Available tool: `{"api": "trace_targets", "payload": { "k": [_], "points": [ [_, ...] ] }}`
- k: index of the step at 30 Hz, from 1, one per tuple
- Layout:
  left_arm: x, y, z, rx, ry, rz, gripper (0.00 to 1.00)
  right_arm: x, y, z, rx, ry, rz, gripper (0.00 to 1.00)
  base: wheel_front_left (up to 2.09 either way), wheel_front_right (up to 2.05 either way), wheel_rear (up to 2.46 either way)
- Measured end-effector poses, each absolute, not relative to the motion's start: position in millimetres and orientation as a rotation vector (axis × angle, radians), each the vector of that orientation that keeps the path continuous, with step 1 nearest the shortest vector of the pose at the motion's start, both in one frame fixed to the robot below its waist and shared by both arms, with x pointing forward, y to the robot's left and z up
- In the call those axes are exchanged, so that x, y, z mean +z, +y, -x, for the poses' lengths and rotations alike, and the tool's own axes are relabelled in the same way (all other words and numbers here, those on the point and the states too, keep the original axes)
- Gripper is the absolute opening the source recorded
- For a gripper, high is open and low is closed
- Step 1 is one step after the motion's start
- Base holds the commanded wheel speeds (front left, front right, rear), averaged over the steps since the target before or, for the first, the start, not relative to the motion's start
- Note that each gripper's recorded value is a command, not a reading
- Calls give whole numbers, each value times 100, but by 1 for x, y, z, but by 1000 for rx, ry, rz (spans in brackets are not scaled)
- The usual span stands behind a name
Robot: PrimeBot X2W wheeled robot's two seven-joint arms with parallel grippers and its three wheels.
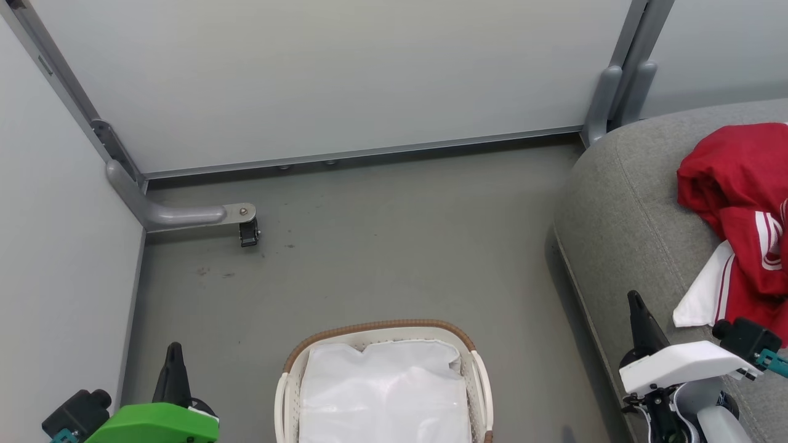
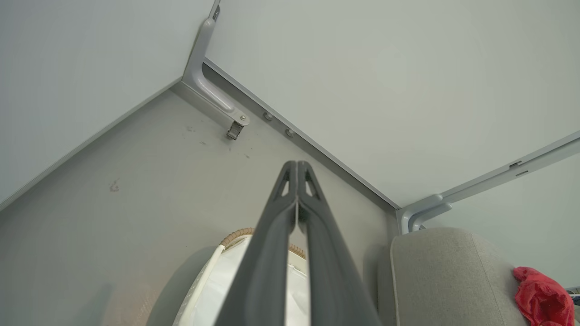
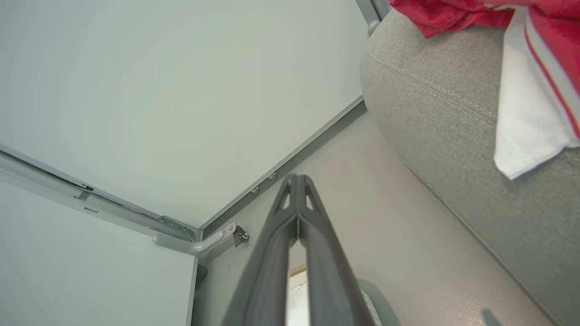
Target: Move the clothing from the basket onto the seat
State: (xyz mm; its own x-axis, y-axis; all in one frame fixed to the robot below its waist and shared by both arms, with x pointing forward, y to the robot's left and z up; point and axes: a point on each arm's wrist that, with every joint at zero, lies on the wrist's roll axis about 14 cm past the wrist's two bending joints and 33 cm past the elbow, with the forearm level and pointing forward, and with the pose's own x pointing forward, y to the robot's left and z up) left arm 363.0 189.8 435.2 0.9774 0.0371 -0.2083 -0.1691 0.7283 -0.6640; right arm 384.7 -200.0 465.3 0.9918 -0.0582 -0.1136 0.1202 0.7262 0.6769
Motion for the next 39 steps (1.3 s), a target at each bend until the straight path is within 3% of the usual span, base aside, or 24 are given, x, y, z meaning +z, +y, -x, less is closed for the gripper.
{"api": "trace_targets", "payload": {
  "k": [39],
  "points": [
    [463, 195, -377, 108, 116, 1186, 0, 482, -202, -388, -88, 52, -1187, 0, 0, 0, 0]
  ]
}}
